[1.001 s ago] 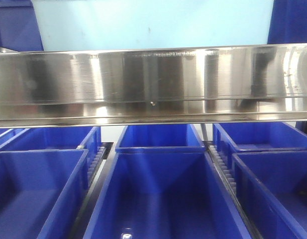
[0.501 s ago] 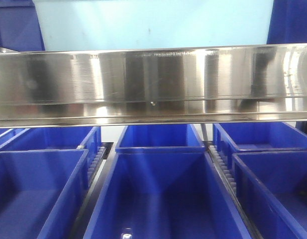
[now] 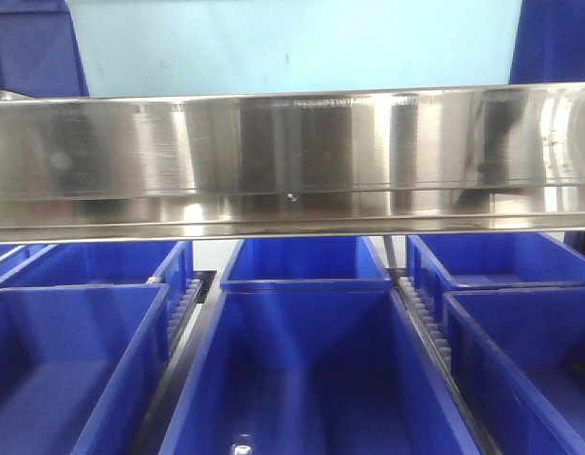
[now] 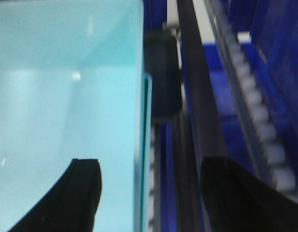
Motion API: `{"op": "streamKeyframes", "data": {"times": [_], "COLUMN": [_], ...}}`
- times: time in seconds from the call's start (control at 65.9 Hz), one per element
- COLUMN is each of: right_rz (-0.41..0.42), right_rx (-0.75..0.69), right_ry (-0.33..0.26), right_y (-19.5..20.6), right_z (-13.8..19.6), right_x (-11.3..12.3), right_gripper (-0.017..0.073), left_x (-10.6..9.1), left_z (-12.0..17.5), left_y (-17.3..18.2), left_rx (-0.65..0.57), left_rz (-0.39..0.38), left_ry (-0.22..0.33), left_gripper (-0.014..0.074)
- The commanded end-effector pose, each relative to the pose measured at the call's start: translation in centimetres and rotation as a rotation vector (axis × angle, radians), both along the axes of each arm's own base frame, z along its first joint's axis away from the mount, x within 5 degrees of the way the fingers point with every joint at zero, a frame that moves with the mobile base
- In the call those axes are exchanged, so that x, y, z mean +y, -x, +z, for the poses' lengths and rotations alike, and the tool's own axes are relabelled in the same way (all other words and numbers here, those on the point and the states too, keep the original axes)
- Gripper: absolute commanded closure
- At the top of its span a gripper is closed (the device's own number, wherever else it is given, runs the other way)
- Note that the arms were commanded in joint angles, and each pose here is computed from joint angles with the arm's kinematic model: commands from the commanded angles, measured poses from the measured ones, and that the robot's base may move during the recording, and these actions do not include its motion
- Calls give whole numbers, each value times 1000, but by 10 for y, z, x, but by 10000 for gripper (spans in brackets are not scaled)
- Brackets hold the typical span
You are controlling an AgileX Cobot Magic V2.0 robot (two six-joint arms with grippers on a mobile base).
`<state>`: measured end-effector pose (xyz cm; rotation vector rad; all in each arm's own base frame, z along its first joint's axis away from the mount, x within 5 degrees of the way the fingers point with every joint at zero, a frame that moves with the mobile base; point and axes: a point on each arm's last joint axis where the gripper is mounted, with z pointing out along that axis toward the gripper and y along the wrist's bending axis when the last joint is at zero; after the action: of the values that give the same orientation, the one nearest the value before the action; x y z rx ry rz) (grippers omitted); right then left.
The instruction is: Move two blue bins to right shelf middle
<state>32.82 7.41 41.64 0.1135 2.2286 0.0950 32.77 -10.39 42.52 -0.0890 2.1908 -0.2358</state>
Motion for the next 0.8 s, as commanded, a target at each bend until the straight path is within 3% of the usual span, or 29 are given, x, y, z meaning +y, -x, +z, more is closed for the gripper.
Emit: {"op": "streamKeyframes", "data": {"times": [0.0, 0.197, 0.319, 0.789], "right_rz": [28, 91, 95, 147], "right_rx": [115, 314, 355, 433], "right_ry": [-5, -42, -69, -129], "right_y": [1, -6, -18, -35], "right_z": [3, -5, -16, -41], "right_x": [3, 2, -3, 5], "right_gripper": [222, 222, 222, 222], "left_x": [3, 12, 14, 5], "left_z": [5, -2, -15, -43], "left_y": [-3, -12, -15, -34], "left_rx": [99, 274, 367, 449], "left_rz": [-16, -60, -62, -88], "left_ry": [36, 40, 17, 29], "left_gripper": [236, 236, 236, 236]}}
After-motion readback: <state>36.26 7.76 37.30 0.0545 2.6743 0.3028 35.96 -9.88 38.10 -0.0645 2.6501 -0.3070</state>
